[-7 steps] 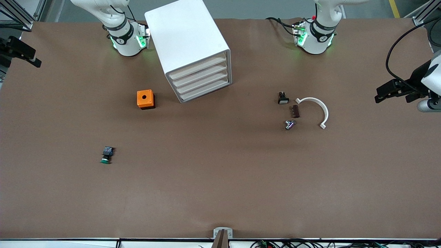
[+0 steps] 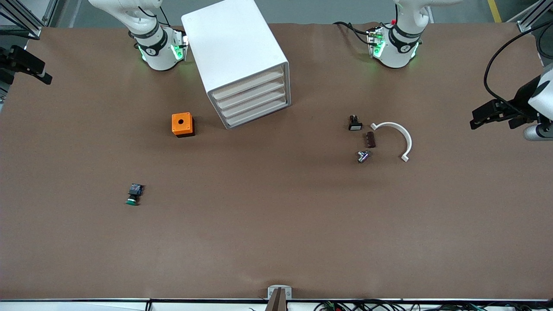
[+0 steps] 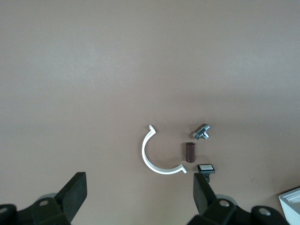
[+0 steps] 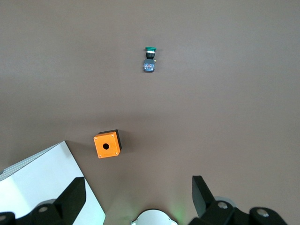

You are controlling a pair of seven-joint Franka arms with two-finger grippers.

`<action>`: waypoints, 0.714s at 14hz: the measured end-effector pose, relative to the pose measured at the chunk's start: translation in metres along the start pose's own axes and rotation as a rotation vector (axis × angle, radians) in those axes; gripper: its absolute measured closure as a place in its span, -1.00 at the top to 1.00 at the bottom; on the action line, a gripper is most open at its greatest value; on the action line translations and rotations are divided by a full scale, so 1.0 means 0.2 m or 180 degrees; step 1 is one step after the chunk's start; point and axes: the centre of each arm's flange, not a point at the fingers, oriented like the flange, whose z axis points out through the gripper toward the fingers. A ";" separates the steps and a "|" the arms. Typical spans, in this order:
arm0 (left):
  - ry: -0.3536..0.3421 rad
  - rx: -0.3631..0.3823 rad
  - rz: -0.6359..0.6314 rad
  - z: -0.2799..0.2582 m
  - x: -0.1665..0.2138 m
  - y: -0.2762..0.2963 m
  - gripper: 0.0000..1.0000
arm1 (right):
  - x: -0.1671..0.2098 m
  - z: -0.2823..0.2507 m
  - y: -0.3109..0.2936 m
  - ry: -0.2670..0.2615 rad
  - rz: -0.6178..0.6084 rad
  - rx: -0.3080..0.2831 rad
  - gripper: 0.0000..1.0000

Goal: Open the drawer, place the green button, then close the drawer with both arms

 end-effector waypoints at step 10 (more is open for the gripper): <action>-0.0315 0.0007 -0.0148 0.25 0.09 -0.08 1.00 | 0.00 0.00 0.00 -0.0002 0.0000 0.0000 1.00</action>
